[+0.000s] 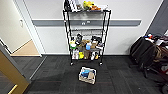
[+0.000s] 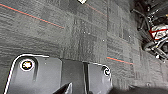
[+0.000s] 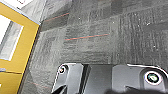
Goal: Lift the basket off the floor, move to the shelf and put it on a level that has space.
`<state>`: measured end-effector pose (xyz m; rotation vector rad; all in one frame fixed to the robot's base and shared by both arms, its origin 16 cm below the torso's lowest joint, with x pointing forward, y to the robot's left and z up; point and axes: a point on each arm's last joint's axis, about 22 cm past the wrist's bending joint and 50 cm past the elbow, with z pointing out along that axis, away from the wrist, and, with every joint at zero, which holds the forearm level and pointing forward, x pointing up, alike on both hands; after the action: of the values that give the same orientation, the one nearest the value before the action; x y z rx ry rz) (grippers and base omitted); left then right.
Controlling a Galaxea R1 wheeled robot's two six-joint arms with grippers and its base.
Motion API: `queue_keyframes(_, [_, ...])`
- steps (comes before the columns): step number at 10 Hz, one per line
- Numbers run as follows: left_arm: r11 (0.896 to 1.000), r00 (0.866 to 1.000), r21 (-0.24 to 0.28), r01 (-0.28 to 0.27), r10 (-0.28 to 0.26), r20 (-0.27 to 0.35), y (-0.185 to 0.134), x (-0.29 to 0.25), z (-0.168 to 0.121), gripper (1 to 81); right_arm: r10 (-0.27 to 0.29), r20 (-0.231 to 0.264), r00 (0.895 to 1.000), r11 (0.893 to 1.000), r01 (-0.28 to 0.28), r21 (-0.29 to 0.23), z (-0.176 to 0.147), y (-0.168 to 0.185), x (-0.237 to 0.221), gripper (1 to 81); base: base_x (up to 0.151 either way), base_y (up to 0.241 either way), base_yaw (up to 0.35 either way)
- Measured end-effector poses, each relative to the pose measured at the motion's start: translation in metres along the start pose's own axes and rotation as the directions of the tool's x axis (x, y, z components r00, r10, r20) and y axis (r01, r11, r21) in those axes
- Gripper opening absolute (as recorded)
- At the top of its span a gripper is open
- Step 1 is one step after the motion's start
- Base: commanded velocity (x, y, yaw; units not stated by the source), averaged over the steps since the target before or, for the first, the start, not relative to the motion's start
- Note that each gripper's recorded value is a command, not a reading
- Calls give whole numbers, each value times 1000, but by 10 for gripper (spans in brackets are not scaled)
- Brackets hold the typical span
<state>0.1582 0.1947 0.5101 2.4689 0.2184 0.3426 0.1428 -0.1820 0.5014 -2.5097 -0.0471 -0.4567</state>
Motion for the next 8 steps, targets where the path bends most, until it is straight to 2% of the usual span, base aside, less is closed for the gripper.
queue_keyframes(4, [1000,1000,3,3,-3,8,-1,-5,-1,811,-2,6,1000,1000,2,-23,0,9,-5,811,104,0,0])
queue_keyframes(8, [1000,1000,5,2,-2,8,-3,-4,-2,811,16,11,1000,1000,-15,-24,0,9,-9,811,116,0,0])
